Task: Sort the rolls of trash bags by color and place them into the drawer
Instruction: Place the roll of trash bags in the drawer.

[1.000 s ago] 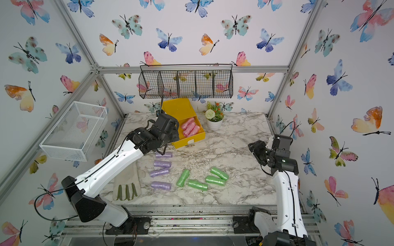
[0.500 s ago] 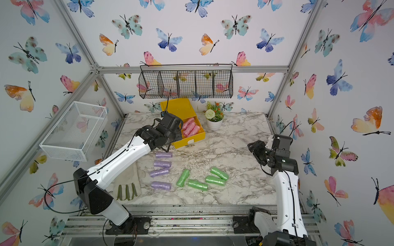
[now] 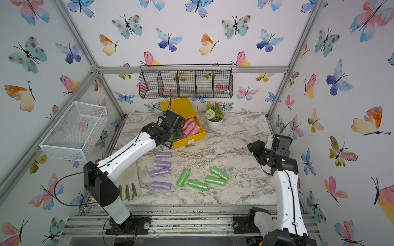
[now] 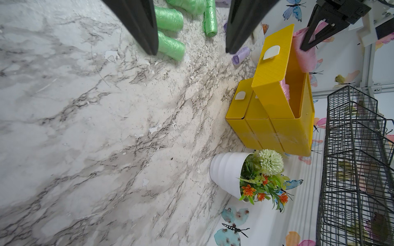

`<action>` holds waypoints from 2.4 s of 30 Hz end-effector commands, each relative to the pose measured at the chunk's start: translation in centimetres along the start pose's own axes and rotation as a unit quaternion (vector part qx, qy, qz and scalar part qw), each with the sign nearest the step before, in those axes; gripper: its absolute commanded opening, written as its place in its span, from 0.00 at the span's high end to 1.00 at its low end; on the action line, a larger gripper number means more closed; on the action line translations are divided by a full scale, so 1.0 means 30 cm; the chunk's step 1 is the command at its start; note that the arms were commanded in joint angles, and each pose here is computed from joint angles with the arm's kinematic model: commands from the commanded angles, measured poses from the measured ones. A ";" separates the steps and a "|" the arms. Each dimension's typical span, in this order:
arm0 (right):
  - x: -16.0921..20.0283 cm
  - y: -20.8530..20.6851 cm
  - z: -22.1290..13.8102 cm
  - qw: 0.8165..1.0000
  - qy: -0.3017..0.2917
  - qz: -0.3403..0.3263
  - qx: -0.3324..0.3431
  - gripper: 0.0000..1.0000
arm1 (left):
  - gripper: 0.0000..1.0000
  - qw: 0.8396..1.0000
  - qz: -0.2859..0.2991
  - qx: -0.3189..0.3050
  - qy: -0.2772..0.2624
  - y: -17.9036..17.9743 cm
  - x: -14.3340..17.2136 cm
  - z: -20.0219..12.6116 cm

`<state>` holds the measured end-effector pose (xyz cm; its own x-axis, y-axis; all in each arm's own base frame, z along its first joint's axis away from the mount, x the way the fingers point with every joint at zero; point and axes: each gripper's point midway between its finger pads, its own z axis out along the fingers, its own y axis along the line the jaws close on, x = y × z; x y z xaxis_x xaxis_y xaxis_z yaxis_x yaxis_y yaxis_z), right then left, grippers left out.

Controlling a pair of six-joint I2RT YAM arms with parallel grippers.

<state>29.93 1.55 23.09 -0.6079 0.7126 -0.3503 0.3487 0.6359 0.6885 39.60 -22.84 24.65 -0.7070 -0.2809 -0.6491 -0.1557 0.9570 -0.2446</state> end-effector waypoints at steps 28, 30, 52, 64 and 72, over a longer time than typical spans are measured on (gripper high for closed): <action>-0.005 -0.023 0.009 1.000 -0.004 0.004 0.010 0.44 | 0.92 1.000 -0.013 -0.002 0.019 0.005 -0.039 0.114; -0.003 -0.025 0.011 1.000 -0.003 0.003 0.011 0.44 | 0.92 1.000 -0.013 -0.003 0.019 0.008 -0.037 0.114; 0.005 -0.041 0.021 1.000 -0.003 0.010 0.014 0.44 | 0.74 0.999 -0.029 0.005 0.037 0.035 -0.024 0.124; 0.009 -0.044 0.026 1.000 -0.001 0.012 0.013 0.44 | 0.87 0.998 -0.032 0.033 0.047 0.009 -0.027 0.078; 0.011 -0.049 0.031 1.000 0.000 0.014 0.014 0.44 | 0.88 0.997 -0.034 0.042 0.051 0.000 -0.024 0.047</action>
<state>29.76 1.53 21.69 -0.6118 0.7220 -0.3231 0.3768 0.6252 0.6835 41.78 -22.85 21.88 -0.7775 -0.3163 -0.5436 -0.1639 0.9364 -0.3104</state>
